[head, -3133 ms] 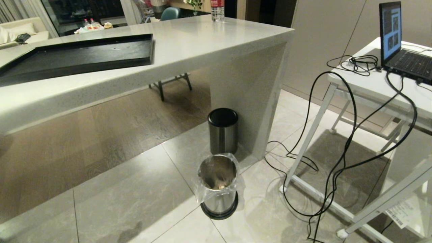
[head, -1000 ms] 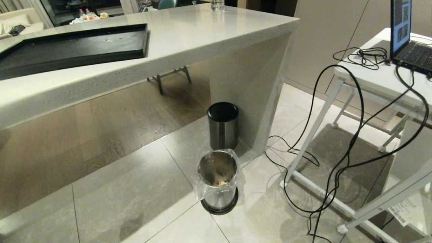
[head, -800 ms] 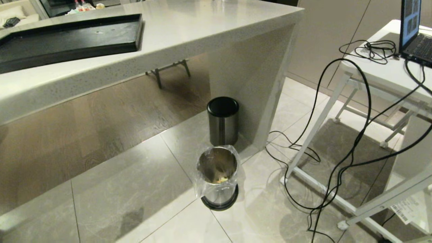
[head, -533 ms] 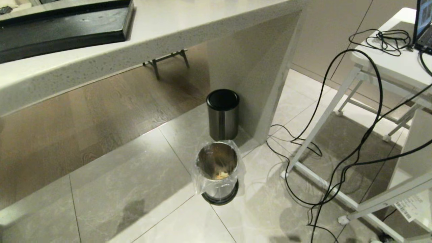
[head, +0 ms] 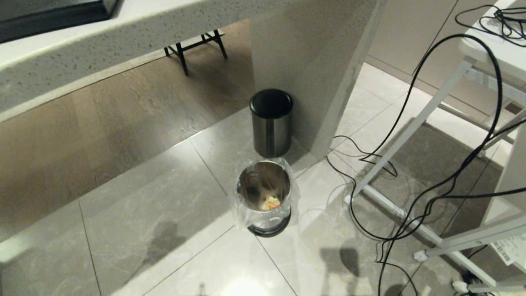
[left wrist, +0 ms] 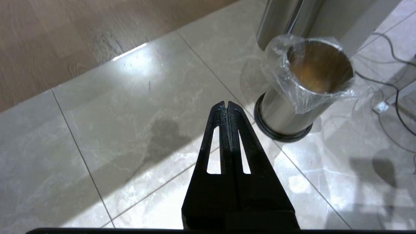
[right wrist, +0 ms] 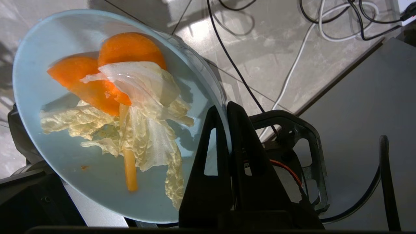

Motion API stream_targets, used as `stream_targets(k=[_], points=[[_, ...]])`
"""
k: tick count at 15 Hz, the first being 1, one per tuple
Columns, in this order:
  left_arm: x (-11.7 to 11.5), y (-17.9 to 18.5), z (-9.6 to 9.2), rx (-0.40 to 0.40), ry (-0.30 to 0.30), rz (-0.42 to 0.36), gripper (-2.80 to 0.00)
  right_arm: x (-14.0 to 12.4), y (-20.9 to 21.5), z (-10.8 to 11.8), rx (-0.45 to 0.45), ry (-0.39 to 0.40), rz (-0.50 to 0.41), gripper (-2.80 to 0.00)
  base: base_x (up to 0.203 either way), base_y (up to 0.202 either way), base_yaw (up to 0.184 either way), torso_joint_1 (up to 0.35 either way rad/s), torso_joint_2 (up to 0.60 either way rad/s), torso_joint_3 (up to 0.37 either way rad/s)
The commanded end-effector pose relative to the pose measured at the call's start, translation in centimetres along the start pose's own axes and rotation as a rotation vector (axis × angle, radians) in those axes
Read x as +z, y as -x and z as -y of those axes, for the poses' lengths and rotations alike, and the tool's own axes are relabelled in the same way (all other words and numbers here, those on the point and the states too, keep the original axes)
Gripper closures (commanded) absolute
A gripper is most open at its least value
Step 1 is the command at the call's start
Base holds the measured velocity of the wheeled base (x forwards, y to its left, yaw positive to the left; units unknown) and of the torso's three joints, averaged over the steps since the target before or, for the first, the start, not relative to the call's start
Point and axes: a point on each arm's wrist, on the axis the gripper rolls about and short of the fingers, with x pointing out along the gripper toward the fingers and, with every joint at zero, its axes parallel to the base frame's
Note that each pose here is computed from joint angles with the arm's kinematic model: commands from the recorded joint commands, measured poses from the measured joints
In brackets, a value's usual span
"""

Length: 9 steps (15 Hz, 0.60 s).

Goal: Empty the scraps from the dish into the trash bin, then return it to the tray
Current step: Move the bowl over the trash can

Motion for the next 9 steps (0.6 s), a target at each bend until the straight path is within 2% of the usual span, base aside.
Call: stream_targets(k=[1,9], points=[[0.01,-0.01,0.0,0.001,0.001,-0.001,0.0,0.03,0.04,-0.01,-0.002,-0.002,0.001,0.0,0.0,0.0,0.0,0.002,0.0,-0.198],[0.01,-0.01,0.0,0.001,-0.001,-0.001,0.0,0.04,0.06,-0.03,0.001,-0.001,0.002,0.0,0.0,0.0,0.0,0.003,0.0,-0.196]])
